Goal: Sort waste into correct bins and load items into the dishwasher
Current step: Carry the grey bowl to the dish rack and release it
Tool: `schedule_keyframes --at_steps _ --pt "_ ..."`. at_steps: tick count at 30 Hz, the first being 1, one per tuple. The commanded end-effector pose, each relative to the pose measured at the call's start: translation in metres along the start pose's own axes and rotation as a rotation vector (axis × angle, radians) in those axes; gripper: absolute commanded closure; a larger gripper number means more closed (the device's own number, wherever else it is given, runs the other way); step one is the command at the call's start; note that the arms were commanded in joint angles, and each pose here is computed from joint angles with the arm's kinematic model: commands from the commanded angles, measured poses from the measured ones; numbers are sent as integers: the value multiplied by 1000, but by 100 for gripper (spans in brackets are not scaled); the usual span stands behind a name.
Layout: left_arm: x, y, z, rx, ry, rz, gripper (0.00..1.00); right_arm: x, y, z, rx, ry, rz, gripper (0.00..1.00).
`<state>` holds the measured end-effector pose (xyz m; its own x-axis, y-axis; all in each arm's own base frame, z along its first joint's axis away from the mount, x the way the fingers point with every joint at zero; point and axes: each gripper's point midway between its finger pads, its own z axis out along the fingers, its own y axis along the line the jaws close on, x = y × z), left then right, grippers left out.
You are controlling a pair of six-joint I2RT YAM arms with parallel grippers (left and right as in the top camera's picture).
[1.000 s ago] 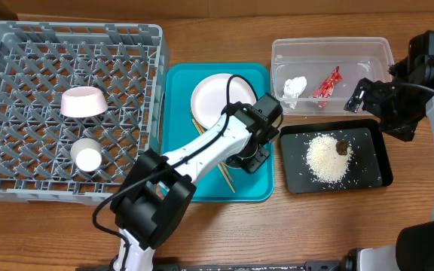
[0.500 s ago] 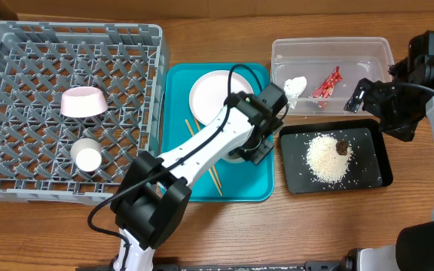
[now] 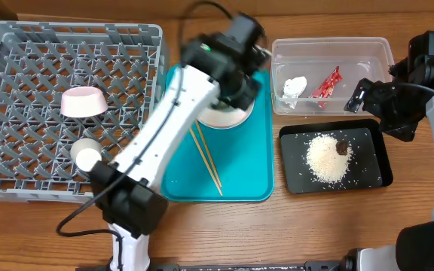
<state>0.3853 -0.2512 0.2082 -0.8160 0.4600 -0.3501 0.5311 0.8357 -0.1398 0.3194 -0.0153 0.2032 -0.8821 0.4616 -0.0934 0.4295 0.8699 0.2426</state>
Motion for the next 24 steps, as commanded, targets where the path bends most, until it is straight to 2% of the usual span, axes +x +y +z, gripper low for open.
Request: schedule_keyframes --at_steps 1,5,10,16,24 --pt "-14 28 -22 101 -69 -88 96 0 0 -6 -2 -21 -3 0" --pt "-18 59 -42 276 -142 -129 96 0 -1 -6 0 -21 -3 0" --pt "-15 115 -72 392 -255 -233 96 0 -1 -6 1 -22 -3 0" --pt "-3 178 -108 462 -397 -346 96 0 -1 -6 1 -21 -3 0" --pt "15 229 -128 548 -535 -394 96 1 -1 -6 3 -15 -1 0"
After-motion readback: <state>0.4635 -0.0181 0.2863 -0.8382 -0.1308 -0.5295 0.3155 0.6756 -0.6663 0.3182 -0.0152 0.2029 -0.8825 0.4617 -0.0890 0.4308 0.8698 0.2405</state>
